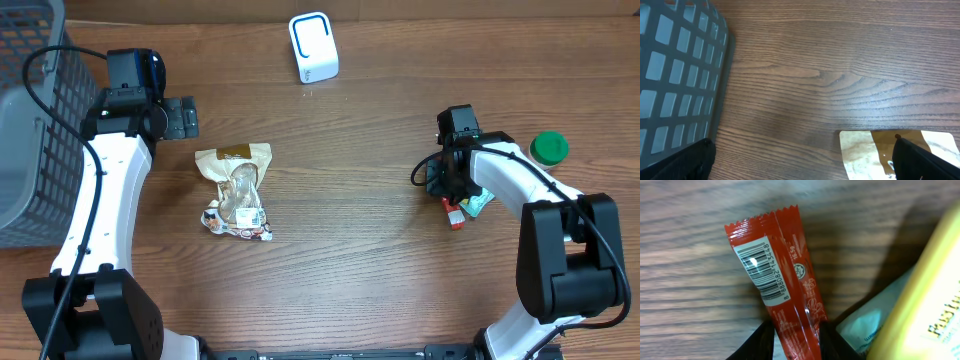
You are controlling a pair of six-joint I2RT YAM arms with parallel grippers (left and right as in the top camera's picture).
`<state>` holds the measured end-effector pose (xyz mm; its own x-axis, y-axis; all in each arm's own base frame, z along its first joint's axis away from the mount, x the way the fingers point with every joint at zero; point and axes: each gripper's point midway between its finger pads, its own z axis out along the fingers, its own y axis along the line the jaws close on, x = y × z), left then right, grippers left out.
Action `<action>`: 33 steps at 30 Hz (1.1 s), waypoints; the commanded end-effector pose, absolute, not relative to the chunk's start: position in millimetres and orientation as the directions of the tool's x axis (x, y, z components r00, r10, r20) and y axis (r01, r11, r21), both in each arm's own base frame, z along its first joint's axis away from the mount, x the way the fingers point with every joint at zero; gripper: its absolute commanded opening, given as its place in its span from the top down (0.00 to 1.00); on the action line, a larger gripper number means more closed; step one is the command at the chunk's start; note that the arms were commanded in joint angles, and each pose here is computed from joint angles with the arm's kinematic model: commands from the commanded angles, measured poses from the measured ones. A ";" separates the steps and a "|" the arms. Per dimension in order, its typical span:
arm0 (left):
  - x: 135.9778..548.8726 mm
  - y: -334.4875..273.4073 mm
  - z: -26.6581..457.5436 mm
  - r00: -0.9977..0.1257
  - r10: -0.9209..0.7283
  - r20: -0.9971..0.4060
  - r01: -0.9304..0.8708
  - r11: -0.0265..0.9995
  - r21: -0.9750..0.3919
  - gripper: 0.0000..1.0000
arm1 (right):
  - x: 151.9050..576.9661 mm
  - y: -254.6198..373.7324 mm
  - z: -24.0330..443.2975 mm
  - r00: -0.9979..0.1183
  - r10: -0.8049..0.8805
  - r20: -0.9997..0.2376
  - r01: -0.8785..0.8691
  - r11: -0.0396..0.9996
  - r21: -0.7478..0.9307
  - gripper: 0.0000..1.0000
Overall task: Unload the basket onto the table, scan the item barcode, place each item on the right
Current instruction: 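Carry the red packet right and lower it beside the jar, then release the red packet and move the right gripper toward the snack bag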
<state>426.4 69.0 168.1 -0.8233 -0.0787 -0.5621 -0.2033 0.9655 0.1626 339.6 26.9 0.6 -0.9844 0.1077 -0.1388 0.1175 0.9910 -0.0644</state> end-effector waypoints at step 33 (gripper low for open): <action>426.3 70.6 164.5 -0.832 -0.057 -0.552 -0.188 0.965 0.184 0.00 | 363.5 202.8 84.1 -0.979 -0.031 -0.200 -0.094 0.945 0.314 0.05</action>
